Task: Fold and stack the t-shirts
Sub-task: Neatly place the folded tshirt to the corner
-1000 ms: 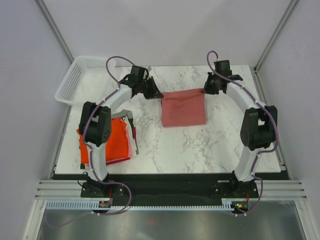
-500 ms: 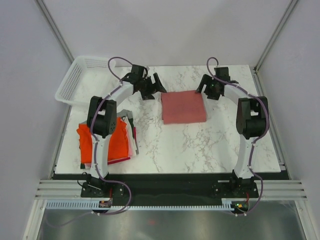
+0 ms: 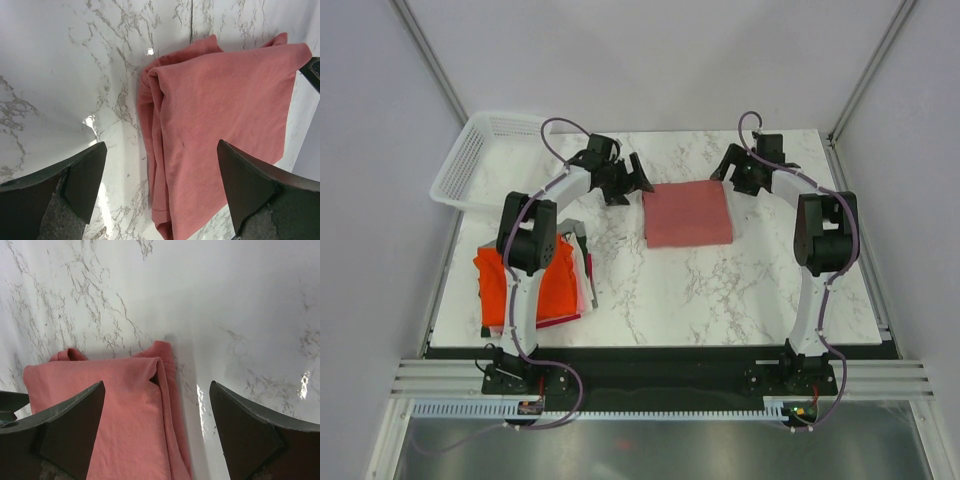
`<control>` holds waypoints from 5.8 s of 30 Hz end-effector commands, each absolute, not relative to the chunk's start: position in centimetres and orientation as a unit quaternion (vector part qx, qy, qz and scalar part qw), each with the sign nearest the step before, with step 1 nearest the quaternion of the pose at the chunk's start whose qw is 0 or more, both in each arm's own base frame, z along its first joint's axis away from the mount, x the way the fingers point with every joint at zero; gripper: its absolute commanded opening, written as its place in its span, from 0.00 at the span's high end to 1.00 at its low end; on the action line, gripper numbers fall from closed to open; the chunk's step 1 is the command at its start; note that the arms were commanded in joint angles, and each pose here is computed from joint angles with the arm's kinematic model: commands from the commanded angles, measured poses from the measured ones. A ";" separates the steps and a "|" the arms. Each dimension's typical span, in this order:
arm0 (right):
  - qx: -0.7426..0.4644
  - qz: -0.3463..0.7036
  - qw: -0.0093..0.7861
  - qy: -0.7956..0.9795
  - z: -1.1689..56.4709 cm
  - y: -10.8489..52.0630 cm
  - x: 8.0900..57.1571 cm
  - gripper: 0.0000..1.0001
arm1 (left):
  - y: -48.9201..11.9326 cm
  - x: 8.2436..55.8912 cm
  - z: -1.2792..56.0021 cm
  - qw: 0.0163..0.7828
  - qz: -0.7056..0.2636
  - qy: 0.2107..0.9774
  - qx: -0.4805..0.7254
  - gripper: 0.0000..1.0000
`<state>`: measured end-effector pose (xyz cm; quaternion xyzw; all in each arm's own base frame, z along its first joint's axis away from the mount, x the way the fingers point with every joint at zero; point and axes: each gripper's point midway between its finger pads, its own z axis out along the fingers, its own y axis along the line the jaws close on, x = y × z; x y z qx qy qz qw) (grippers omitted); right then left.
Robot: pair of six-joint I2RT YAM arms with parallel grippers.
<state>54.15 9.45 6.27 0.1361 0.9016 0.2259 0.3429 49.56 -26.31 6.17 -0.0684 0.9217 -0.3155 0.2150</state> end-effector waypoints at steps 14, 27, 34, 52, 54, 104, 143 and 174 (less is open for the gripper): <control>0.139 0.280 0.324 0.893 3.6 11.4 53.0 0.17 | -29.1 50.3 4.0 0.211 -0.322 0.920 -0.067 0.15; 0.136 0.243 0.304 0.911 1.4 12.3 52.3 0.22 | -30.4 50.6 2.6 0.205 -0.315 0.923 -0.084 0.28; 0.137 0.230 0.286 0.920 -0.9 13.3 53.1 0.44 | -31.3 51.7 2.1 0.203 -0.324 0.920 -0.085 0.48; 0.057 0.290 0.397 0.869 13.6 18.4 48.5 1.00 | -29.0 47.0 15.0 0.291 -0.319 0.902 -0.014 0.98; 0.051 0.296 0.395 0.868 14.1 18.7 46.7 1.00 | -28.3 45.0 16.7 0.299 -0.323 0.898 -0.011 0.98; -0.205 0.420 0.394 0.792 30.0 48.6 17.7 1.00 | 6.1 14.2 27.8 0.545 0.075 0.765 -0.334 0.98; -0.183 0.402 0.382 0.812 24.3 54.3 24.5 1.00 | 9.1 23.7 21.3 0.461 0.108 0.796 -0.378 0.98; -0.210 0.469 0.352 0.782 27.2 51.1 25.3 0.61 | 6.2 25.4 27.5 0.520 -0.041 0.774 -0.358 0.00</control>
